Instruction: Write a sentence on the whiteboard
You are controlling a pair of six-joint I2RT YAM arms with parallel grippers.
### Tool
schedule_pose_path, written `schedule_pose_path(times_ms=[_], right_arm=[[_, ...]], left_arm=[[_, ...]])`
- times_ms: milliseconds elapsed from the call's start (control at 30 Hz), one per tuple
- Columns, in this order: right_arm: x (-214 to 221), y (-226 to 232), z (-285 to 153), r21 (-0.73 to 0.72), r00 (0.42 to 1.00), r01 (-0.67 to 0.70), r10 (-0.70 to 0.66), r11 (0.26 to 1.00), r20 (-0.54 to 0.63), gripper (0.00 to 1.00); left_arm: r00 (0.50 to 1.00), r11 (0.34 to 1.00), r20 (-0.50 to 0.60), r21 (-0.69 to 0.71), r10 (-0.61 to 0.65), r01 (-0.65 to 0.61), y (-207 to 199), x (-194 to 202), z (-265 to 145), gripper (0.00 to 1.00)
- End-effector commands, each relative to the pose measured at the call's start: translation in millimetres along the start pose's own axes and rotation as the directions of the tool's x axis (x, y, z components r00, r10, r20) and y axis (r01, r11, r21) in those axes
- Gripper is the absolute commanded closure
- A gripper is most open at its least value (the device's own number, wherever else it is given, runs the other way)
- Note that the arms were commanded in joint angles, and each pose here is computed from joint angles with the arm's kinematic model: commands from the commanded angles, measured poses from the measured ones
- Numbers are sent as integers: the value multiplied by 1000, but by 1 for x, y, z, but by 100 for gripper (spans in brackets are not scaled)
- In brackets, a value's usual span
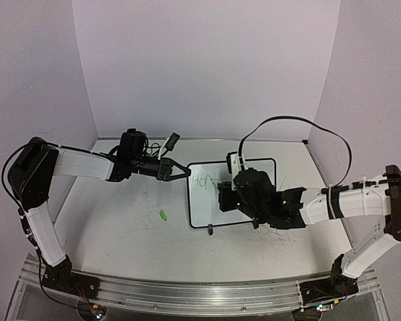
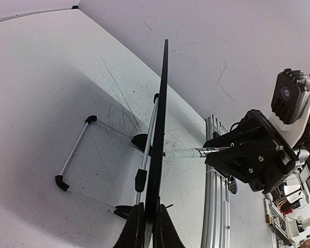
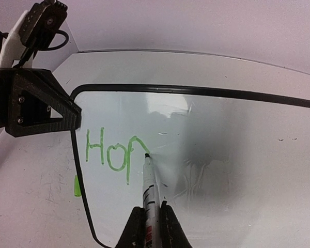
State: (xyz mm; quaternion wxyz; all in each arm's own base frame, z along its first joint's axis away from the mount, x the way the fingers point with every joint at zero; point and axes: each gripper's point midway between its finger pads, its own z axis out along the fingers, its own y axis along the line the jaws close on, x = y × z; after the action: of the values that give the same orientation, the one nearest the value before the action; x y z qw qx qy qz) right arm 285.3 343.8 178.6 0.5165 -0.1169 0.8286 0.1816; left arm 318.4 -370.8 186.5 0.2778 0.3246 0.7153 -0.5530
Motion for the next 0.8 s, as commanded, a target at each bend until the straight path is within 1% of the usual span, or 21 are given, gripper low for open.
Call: schedule_pose_path(times_ms=[0, 333, 467, 533, 633, 767], right_arm=[[7, 7, 2, -14, 1000, 9, -10, 1000, -23, 100], [2, 17, 9, -23, 1000, 16, -16, 1000, -8, 100], [-8, 18, 10, -13, 1000, 15, -15, 1000, 16, 100], [-15, 17, 4, -19, 1000, 8, -8, 1000, 30, 100], [-15, 9, -11, -36, 999, -2, 3, 999, 32, 100], [-11, -6, -21, -22, 999, -14, 15, 1000, 34, 100]], left_arm=[[999, 997, 16, 62, 43, -44, -27, -12, -5, 100], [999, 997, 17, 64, 44, -45, -27, -13, -5, 100], [999, 997, 16, 62, 44, -45, -27, -12, -5, 100], [999, 997, 18, 60, 45, -46, -27, -12, -6, 100], [999, 997, 20, 60, 49, -50, -28, -13, -6, 100], [999, 997, 20, 61, 49, -50, -28, -14, -6, 100]])
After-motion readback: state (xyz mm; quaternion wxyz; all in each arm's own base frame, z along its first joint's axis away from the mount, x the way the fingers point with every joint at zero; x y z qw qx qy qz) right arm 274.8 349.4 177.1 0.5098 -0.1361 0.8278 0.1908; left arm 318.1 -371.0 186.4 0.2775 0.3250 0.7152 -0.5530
